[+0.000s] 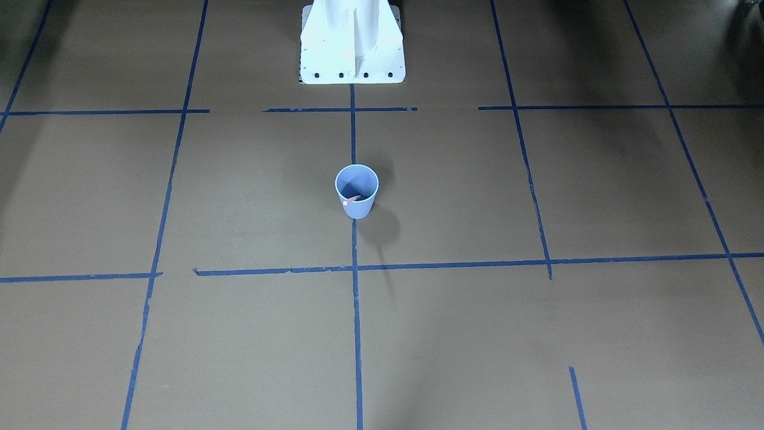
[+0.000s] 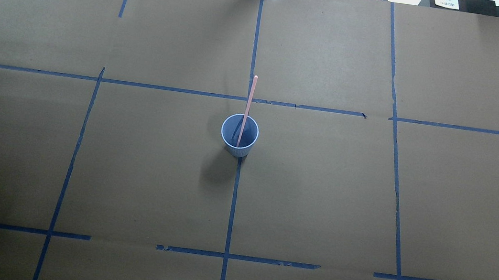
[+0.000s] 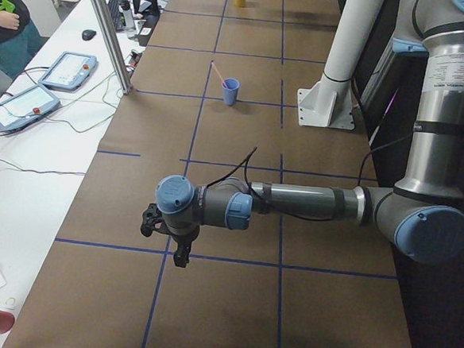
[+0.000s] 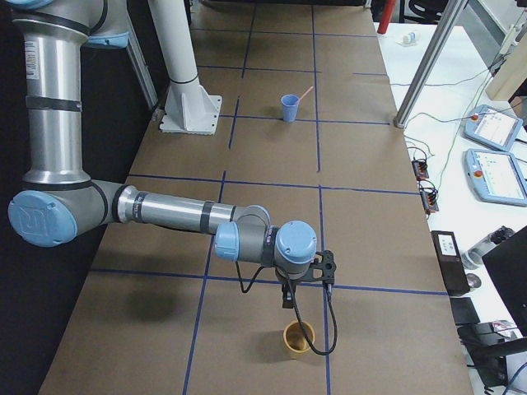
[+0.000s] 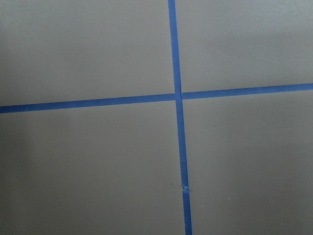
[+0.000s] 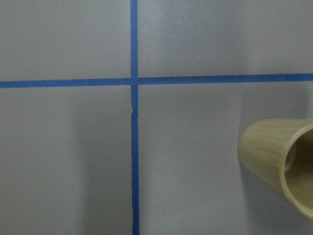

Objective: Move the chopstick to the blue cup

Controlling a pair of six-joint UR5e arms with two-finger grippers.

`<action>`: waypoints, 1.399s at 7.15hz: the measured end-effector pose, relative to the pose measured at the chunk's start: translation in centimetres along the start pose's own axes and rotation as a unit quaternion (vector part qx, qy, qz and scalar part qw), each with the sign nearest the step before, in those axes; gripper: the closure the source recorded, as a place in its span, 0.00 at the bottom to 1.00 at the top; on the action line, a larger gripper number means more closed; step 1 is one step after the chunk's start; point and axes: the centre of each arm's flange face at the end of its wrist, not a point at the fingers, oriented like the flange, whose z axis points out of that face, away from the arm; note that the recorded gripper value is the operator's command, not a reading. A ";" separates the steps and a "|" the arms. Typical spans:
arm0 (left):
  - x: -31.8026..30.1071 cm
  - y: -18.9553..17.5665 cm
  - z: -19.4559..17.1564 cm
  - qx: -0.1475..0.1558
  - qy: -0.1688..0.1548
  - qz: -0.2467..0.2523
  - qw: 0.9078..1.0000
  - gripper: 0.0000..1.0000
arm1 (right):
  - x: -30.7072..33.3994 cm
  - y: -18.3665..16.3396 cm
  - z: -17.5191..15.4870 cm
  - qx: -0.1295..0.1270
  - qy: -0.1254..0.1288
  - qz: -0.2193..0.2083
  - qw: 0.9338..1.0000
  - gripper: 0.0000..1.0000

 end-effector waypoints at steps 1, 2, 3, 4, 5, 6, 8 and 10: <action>0.0 0.0 0.0 0.000 0.000 0.000 1.000 0.00 | -0.2 0.0 -0.1 0.004 -0.005 0.001 1.000 0.00; 0.0 0.0 0.0 0.000 0.000 0.000 1.000 0.00 | -0.4 -0.1 -0.2 0.006 -0.008 0.002 1.000 0.00; 0.0 0.0 0.0 0.000 0.000 0.000 1.000 0.00 | -0.5 -0.2 -0.3 0.009 -0.009 0.001 1.000 0.00; 0.0 0.0 0.0 0.000 0.000 0.000 1.000 0.00 | -0.5 -0.2 -0.3 0.011 -0.009 -0.001 1.000 0.00; 0.0 0.0 -0.1 0.000 0.000 0.000 1.000 0.00 | -0.6 -0.3 -0.4 0.012 -0.009 -0.003 1.000 0.00; 0.1 0.0 -0.1 0.001 0.000 0.001 1.000 0.00 | -0.6 -0.4 -0.4 0.013 -0.008 -0.004 1.000 0.00; 0.1 -0.1 -0.1 0.001 0.001 0.002 1.000 0.00 | -0.7 -0.6 -0.6 0.018 -0.006 -0.009 1.000 0.00; 0.1 -0.1 -0.1 0.003 0.001 0.003 1.000 0.00 | -0.6 -0.8 -1.0 0.023 -0.005 -0.011 1.000 0.00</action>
